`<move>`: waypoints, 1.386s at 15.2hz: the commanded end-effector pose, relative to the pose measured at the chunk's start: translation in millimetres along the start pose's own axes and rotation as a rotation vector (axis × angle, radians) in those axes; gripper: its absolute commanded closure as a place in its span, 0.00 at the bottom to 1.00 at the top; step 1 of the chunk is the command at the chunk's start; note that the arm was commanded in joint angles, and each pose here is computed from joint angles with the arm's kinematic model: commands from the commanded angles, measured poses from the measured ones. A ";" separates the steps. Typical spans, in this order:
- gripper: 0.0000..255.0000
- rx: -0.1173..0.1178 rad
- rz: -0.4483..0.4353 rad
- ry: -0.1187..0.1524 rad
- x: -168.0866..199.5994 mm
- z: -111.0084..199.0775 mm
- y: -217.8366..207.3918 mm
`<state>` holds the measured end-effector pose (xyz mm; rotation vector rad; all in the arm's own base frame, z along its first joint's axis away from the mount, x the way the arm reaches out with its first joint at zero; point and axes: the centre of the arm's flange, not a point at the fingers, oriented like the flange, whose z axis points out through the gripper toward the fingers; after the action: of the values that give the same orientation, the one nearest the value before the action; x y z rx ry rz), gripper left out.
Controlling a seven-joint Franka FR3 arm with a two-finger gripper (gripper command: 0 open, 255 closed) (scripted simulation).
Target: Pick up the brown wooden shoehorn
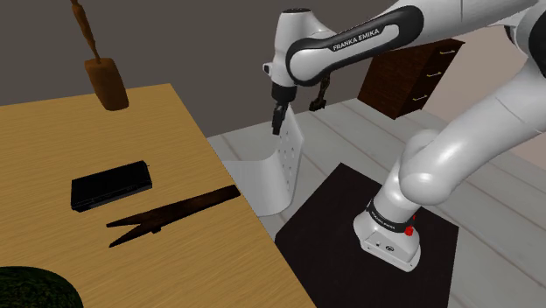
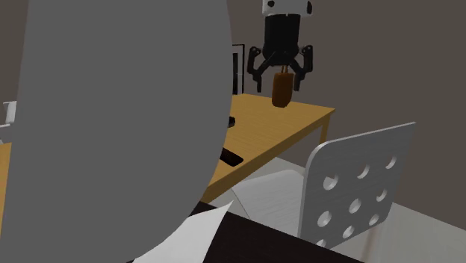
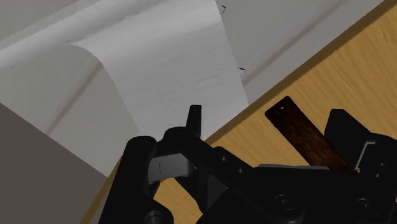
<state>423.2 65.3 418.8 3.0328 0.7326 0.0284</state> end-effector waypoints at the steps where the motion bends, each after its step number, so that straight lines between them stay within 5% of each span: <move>1: 0.00 0.005 -0.057 0.007 18.6 20.6 -4.5; 21: 0.00 0.058 -0.610 0.058 159.5 201.4 -116.7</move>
<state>514.0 231.7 225.4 2.7464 1.6027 0.0805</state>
